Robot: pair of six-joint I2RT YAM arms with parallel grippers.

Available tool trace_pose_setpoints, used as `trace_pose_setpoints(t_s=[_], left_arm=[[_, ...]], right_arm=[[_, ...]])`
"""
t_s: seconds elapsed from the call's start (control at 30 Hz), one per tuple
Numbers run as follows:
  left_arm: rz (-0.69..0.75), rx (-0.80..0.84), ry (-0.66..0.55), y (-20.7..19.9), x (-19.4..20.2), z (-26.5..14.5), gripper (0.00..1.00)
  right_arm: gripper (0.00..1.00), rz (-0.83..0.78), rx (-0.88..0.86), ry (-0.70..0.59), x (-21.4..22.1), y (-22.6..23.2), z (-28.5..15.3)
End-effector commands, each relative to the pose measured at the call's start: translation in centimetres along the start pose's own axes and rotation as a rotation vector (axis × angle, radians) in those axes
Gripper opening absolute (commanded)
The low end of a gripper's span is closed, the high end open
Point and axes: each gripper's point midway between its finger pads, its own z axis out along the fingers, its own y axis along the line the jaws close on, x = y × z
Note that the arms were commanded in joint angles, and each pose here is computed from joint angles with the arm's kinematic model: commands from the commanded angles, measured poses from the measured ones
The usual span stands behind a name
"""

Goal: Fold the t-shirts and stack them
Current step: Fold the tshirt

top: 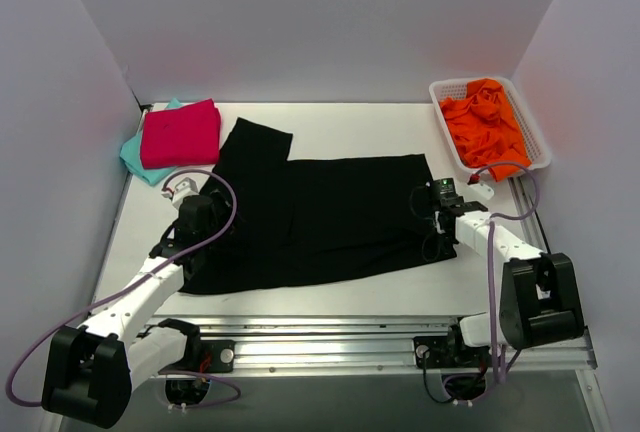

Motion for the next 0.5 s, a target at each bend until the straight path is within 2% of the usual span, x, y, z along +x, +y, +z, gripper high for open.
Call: trace_pose_setpoints(t_s=[0.0,0.1,0.3,0.47], left_arm=[[-0.004,0.018,-0.042,-0.9,-1.3,-0.4,0.94],[-0.003,0.022,-0.046,-1.0,-1.4,-0.3,0.94],[0.011,0.036,-0.078,-1.6,-2.6,-0.9,0.94],[0.027,0.11,-0.142,-4.5,-5.4,-1.1,0.94]], right_arm=[[0.45,0.016,0.098,-0.039,-1.5,-1.1,0.6],[1.0,0.021,0.076,-0.037,-1.8,0.0,1.0],[1.0,0.034,-0.044,-0.095,-4.1,3.2,-0.9],[0.99,0.019,-0.217,-0.187,-6.0,6.8,-5.2]])
